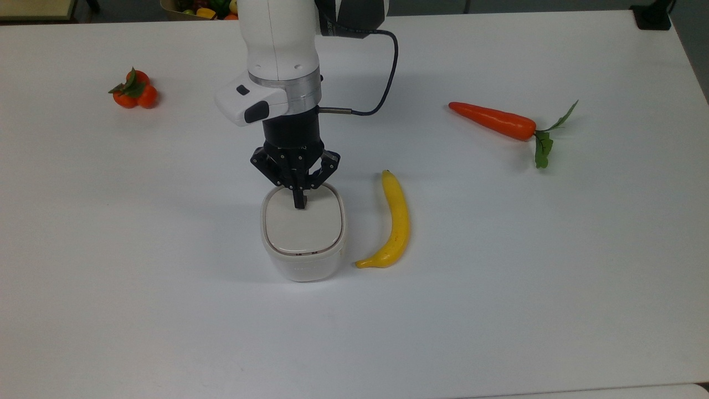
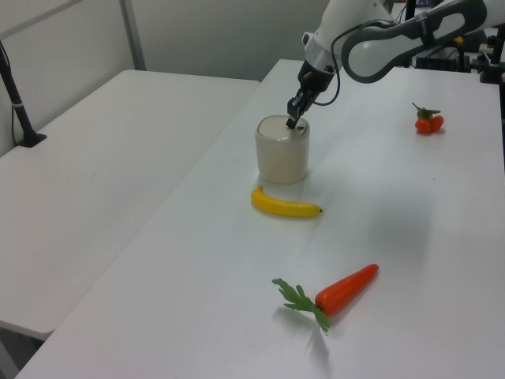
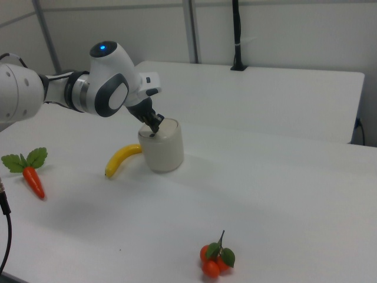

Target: Close garbage bin

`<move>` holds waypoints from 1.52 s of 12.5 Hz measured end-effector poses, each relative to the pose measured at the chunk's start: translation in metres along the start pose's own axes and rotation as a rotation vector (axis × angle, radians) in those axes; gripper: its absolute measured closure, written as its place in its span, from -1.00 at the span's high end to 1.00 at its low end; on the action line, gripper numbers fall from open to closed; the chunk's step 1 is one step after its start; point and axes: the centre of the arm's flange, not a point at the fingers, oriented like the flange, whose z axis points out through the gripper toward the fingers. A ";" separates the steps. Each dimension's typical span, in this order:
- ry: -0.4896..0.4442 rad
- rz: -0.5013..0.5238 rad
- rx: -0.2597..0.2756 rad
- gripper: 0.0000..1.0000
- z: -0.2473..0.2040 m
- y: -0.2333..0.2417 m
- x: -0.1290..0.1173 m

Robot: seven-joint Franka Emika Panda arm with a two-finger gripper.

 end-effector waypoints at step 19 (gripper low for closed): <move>-0.402 0.012 -0.034 1.00 -0.225 0.022 -0.052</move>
